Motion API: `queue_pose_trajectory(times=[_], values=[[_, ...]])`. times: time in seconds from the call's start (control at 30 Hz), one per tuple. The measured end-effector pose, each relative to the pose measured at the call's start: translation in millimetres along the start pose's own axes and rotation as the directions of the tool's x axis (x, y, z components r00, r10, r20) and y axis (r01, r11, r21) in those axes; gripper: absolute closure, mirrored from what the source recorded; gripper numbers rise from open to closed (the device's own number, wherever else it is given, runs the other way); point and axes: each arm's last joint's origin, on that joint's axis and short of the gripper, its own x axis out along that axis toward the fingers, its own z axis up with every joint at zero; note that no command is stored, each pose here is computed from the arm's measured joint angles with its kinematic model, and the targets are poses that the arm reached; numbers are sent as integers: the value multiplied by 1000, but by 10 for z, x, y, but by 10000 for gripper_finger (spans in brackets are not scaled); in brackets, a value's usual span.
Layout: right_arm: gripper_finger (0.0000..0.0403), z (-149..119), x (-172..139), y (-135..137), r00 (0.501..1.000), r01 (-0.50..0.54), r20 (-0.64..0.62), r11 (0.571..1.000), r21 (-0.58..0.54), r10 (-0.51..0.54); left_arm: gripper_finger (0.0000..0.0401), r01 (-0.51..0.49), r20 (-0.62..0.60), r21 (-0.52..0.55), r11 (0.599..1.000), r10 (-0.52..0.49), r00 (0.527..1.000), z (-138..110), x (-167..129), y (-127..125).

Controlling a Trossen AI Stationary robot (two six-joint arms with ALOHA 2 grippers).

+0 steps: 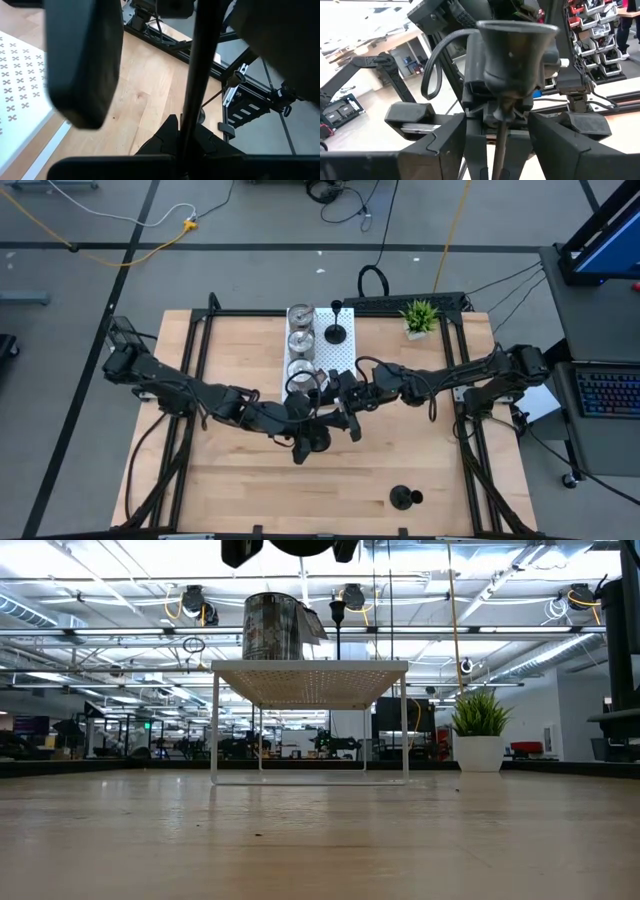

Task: Pick & Place candle stick holders
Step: Put the left black candle holder on the shelf aligned with the other black candle holder

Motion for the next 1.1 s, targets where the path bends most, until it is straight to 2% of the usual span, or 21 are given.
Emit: queue_pose_trajectory(times=[0.2,0.6,0.77,1.1], values=[[247,0,0,0,1000,0,0,1000,0,0,393,1,0,-2,1000,-1,1000,-2,-1,-3],[386,14,0,7,1000,-8,14,1000,-11,8,393,2,0,-1,1000,-2,1000,-2,-1,-4],[390,14,0,5,1000,-3,16,1000,-12,3,392,1,0,-1,1000,-1,1000,-2,-1,-3],[395,16,-1,4,1000,-2,16,1000,-15,2,339,15,-11,-8,1000,-15,1000,-4,-1,-6]])
